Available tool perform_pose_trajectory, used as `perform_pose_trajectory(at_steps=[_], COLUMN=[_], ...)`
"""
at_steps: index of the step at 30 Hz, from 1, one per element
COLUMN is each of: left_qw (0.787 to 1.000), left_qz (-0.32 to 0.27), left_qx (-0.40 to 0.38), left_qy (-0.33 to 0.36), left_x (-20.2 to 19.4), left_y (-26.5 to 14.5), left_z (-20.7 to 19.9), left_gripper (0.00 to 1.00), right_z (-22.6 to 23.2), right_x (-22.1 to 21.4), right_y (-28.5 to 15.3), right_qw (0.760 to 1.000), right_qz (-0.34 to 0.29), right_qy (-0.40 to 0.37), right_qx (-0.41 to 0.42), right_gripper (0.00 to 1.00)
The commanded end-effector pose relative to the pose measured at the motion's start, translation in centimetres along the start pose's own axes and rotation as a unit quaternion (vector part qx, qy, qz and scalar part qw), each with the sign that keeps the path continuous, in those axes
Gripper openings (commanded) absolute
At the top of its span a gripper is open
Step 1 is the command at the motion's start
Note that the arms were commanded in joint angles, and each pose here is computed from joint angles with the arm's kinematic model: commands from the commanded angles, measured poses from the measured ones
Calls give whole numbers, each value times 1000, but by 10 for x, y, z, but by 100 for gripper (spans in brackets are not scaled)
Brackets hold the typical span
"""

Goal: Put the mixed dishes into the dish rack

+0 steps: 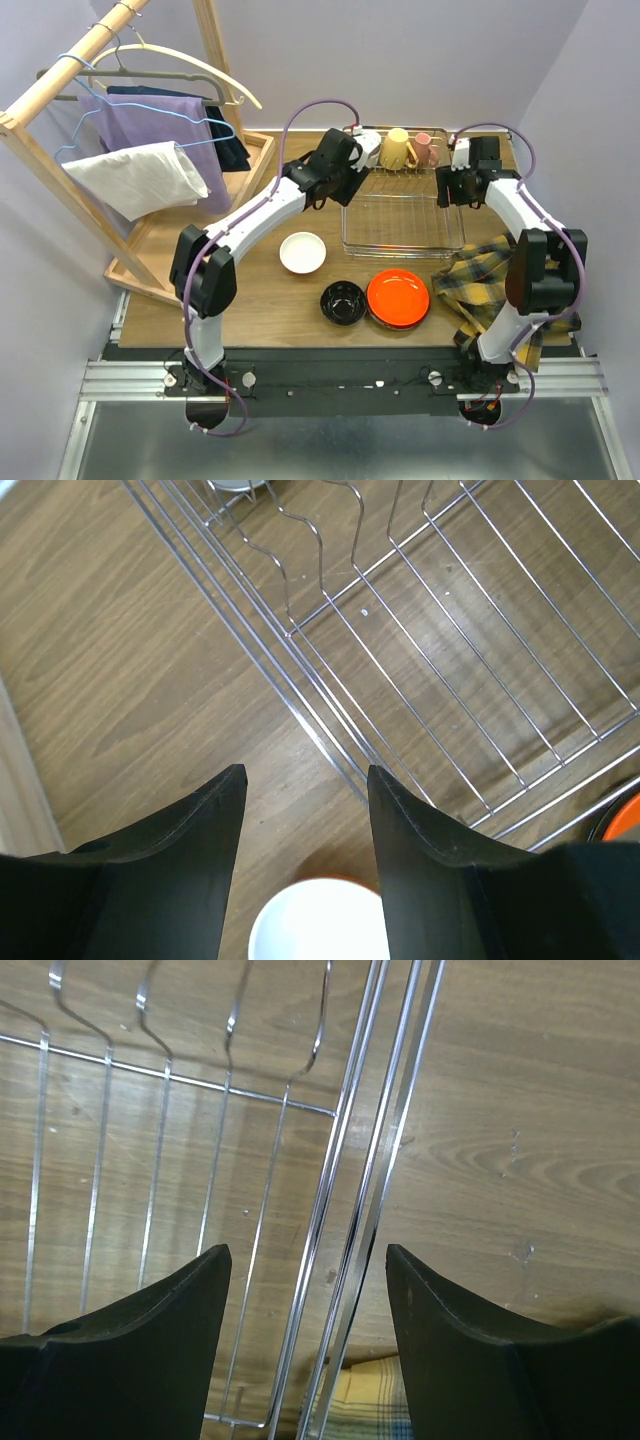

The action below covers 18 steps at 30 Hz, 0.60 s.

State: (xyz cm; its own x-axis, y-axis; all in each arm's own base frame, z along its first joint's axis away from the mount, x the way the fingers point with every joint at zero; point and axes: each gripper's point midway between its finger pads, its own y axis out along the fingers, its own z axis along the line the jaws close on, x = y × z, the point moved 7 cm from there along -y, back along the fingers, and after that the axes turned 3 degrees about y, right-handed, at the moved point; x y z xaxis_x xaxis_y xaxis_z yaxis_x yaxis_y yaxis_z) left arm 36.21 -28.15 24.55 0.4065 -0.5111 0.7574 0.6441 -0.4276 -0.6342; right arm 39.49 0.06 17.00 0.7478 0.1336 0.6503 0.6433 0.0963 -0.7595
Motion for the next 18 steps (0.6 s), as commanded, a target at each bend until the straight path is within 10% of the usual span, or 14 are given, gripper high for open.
perform_pose_trajectory(at_steps=[1, 18], left_qw=[999, 998], left_qz=[-8, 31], left_qx=[-27, -8], left_qy=[-25, -52], left_x=[9, -12], left_y=[19, 44], left_z=[-1, 1], left_gripper=[60, 40], right_z=[-1, 5], right_x=[-11, -8], right_y=[19, 21], right_qw=[999, 998], right_qz=[37, 48], right_qy=[4, -18], right_qx=[-3, 43], right_gripper=[70, 27])
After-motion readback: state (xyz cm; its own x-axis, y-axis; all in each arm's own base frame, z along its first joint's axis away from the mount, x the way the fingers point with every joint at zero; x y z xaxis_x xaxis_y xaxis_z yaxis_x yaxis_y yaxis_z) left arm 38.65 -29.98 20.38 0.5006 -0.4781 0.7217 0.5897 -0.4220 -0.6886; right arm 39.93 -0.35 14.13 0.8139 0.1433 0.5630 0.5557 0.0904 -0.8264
